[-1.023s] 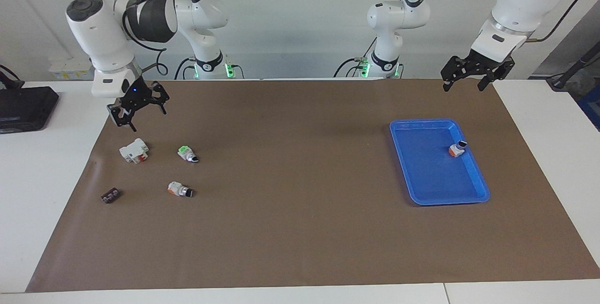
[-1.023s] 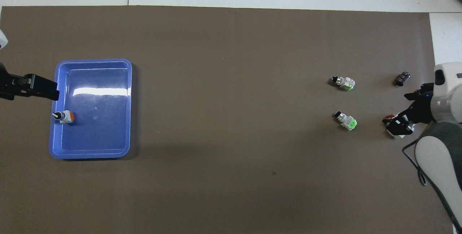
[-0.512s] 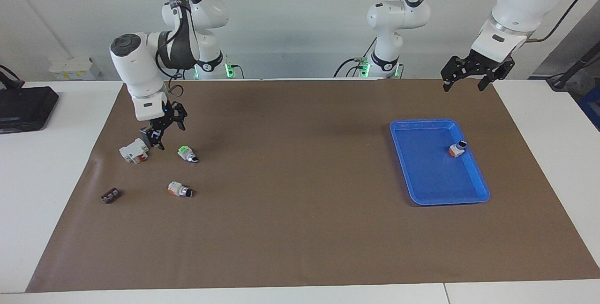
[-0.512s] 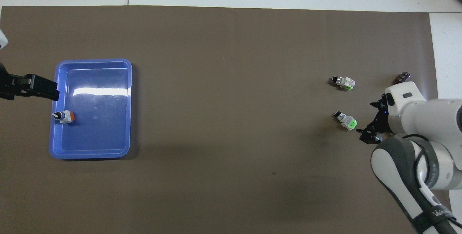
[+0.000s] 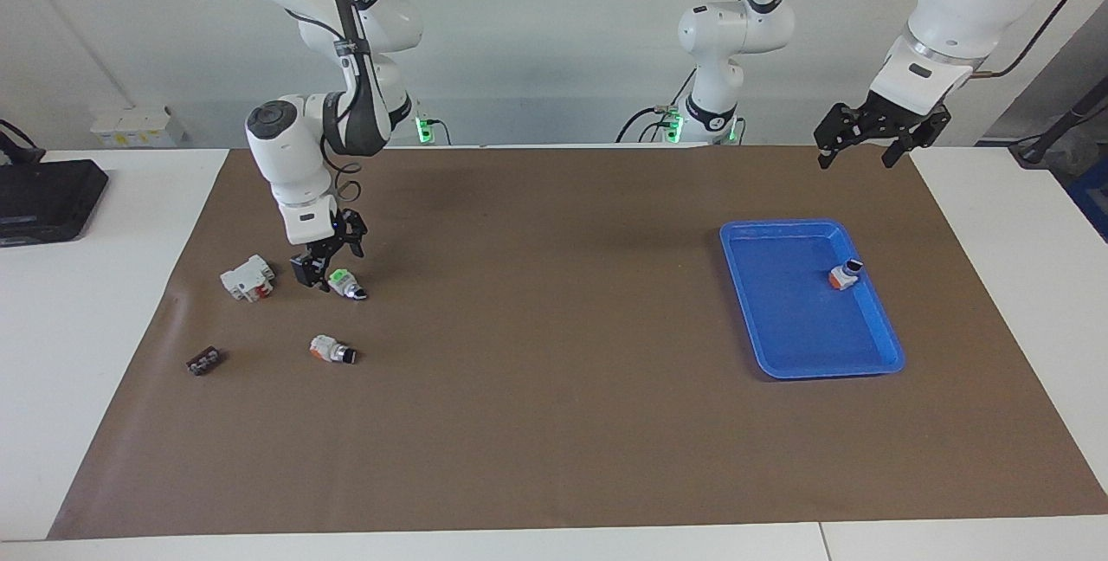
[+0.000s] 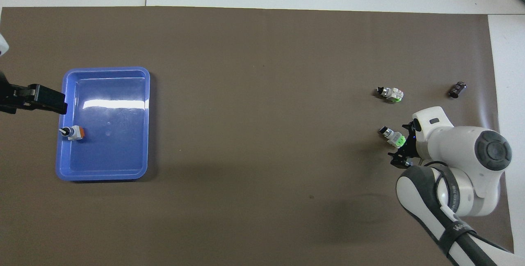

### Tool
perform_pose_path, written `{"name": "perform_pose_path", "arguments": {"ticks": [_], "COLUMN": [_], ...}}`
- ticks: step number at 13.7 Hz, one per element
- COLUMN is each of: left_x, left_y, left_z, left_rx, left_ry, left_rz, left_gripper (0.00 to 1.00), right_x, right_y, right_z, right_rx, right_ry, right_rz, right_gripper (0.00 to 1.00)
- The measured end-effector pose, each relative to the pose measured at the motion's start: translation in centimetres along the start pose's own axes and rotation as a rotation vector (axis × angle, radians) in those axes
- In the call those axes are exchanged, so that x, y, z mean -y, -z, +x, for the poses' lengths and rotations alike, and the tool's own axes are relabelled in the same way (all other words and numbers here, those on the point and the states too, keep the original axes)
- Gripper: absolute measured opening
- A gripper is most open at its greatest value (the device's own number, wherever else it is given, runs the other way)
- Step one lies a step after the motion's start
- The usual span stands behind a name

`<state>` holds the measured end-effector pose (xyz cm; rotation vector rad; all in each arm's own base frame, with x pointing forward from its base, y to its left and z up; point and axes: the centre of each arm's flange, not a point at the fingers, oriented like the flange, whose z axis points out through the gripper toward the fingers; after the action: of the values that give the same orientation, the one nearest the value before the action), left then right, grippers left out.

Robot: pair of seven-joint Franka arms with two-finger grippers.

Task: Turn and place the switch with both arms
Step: 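Lower the right gripper and grasp the green-topped switch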

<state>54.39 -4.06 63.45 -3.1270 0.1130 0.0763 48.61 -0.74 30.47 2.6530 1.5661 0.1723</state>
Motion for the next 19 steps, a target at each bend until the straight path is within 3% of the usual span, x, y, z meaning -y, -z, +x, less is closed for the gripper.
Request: {"name": "perform_pose_path", "arguments": {"ticks": [16, 19], "left_x": [0.0, 0.0], "left_y": [0.0, 0.0], "left_z": [0.0, 0.0], "left_rx": [0.0, 0.0], "left_ry": [0.0, 0.0], "left_rz": [0.0, 0.0], "left_gripper": [1.0, 1.0], "right_x": [0.2, 0.1], "right_y": [-2.2, -2.2], "right_z": [-1.2, -1.3], "right_rx": [0.001, 0.001], "right_ry": [-0.02, -0.024], "right_rz": [-0.012, -0.012], "right_gripper": [0.98, 0.93]}}
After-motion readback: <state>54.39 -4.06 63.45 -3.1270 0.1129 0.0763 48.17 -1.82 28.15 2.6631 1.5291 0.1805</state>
